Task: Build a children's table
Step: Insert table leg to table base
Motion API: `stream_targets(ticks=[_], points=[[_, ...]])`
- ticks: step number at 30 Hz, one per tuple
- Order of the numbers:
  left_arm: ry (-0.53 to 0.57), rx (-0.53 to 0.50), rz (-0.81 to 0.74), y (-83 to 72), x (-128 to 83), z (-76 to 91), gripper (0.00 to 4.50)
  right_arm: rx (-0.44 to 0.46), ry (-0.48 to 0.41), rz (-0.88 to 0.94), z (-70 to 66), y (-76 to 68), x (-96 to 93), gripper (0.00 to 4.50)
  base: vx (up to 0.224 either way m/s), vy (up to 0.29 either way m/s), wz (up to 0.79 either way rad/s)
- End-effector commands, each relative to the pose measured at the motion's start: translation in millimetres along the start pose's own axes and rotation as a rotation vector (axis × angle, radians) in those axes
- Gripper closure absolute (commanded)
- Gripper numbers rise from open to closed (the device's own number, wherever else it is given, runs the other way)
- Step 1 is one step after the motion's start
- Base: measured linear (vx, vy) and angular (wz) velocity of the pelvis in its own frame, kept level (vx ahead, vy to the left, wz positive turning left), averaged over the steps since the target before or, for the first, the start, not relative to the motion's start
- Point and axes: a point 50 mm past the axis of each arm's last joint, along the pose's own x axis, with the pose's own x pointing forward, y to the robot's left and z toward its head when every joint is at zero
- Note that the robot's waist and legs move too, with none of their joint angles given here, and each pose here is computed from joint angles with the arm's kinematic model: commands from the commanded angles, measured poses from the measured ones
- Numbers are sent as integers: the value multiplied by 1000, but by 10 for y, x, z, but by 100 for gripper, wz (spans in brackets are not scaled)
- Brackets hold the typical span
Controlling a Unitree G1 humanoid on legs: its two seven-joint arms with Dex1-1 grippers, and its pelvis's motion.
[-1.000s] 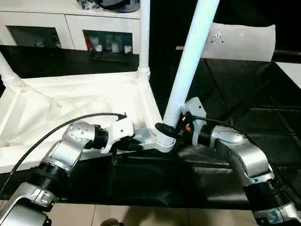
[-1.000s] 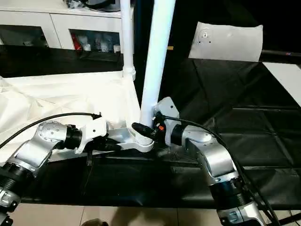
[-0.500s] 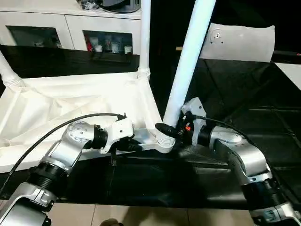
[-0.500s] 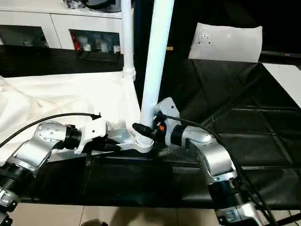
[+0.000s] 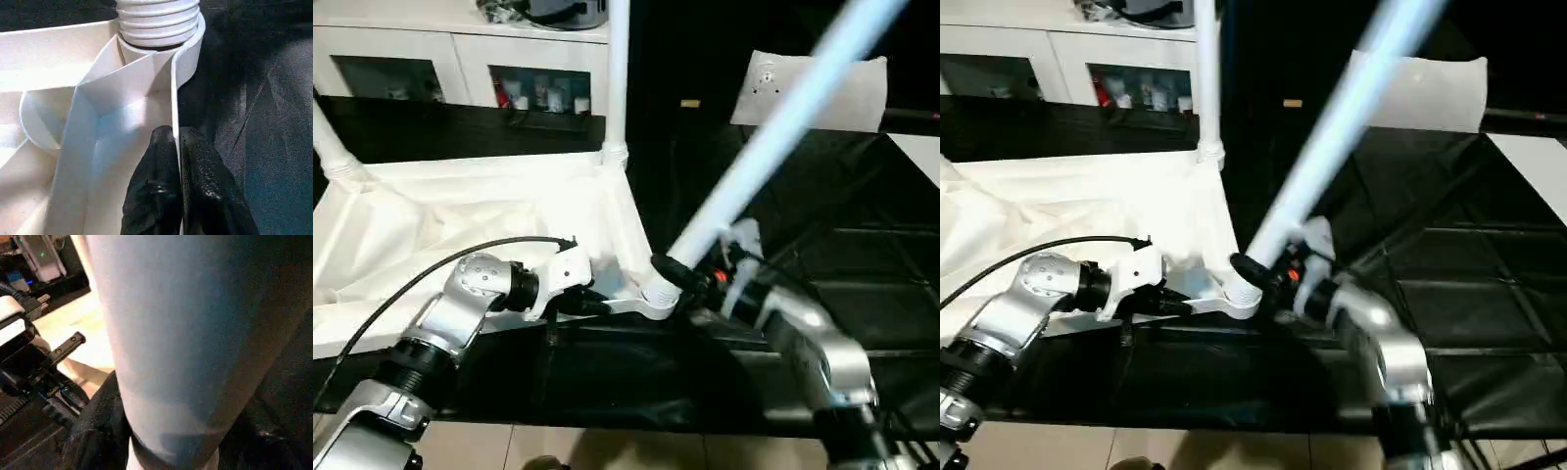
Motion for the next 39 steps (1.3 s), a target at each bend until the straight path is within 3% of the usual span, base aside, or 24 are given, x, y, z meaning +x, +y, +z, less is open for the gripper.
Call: stream_targets(ticks=[1, 3, 4, 7, 15, 18, 25, 32, 39], points=[[30, 3, 63, 70, -112, -40, 450, -34, 174, -29, -331, -7, -136, 261, 0, 0, 0], [32, 4, 59, 67, -111, -40, 450, -50, 178, -24, -330, -3, -135, 261, 0, 0, 0], [41, 18, 41, 54, -110, -38, 450, -142, 234, 29, -341, 31, -116, 261, 0, 0, 0], [51, 36, 22, 40, -102, -33, 450, -208, 290, 83, -371, 54, -99, 261, 0, 0, 0], [87, 107, -65, -16, -59, -17, 450, -189, 345, 248, -480, 138, -28, 261, 0, 0, 0], [105, 150, -118, -23, -64, 1, 450, -142, 346, 332, -506, 206, -19, 261, 0, 0, 0], [131, 240, -219, 46, -17, 110, 450, -111, 387, 523, -574, 336, -8, 261, 0, 0, 0], [191, 233, -171, 140, -51, 35, 450, -134, 389, 554, -597, 413, 28, 261, 0, 0, 0], [202, 195, -119, 177, -130, -38, 450, -138, 359, 518, -601, 400, 51, 261, 0, 0, 0]])
